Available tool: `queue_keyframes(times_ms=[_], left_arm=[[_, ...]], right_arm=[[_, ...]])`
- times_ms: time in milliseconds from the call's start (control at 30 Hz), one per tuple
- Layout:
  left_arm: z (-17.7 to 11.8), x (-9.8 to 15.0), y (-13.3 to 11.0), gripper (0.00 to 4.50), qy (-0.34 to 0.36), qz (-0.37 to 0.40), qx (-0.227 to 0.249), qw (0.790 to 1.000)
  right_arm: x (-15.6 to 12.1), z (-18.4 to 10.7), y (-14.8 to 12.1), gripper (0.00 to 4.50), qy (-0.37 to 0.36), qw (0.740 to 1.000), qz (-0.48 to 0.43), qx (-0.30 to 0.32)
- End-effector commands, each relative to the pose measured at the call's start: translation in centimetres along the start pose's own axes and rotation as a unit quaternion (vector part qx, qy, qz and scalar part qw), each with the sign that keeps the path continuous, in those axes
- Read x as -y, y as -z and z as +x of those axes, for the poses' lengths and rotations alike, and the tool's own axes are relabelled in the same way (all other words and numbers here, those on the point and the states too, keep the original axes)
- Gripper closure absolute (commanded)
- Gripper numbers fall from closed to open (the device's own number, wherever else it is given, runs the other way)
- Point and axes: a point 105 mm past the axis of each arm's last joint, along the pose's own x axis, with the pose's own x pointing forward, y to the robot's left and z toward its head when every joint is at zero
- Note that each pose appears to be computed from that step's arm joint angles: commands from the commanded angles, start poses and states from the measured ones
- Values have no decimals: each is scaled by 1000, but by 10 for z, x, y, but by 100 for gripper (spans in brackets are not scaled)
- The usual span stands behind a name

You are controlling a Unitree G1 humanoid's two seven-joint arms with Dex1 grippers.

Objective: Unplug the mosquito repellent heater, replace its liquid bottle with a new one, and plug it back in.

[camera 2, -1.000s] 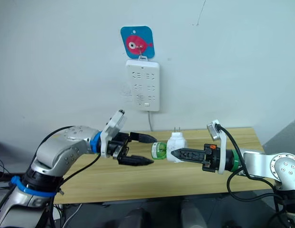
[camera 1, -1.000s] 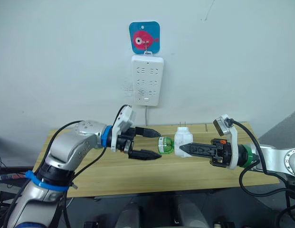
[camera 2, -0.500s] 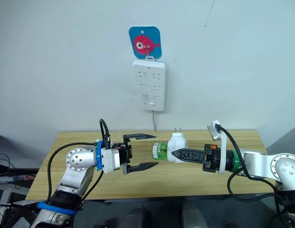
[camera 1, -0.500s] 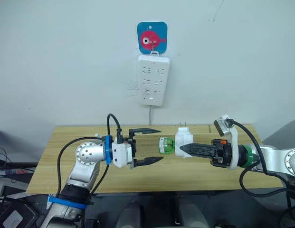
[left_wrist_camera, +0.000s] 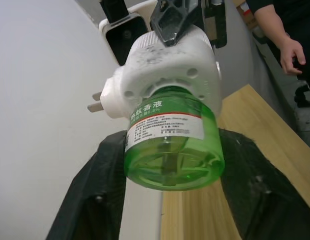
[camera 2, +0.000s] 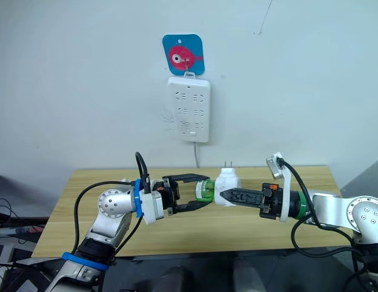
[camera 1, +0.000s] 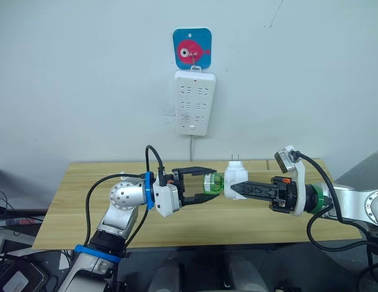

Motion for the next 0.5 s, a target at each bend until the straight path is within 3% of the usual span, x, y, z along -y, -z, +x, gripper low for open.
queue_keyframes(times_ms=[33, 133, 233, 367, 500], left_arm=[[1, -9, -6, 224, 0, 1, 6, 1000], [2, -14, -12, 224, 22, -37, 7, 999], [-1, -23, -14, 224, 59, -149, -20, 987], [-8, -36, -18, 224, 108, -365, -80, 921], [-16, -41, -22, 224, 142, -458, -106, 871]], right_arm=[[-10, -1, -4, 154, -19, 1000, -12, 4], [-10, -2, -4, 154, -18, 1000, -13, 5], [-11, -3, -4, 154, -16, 1000, -15, 2], [-11, -4, 0, 154, -13, 1000, -16, -11], [-11, -4, 3, 154, -13, 1000, -16, -18]])
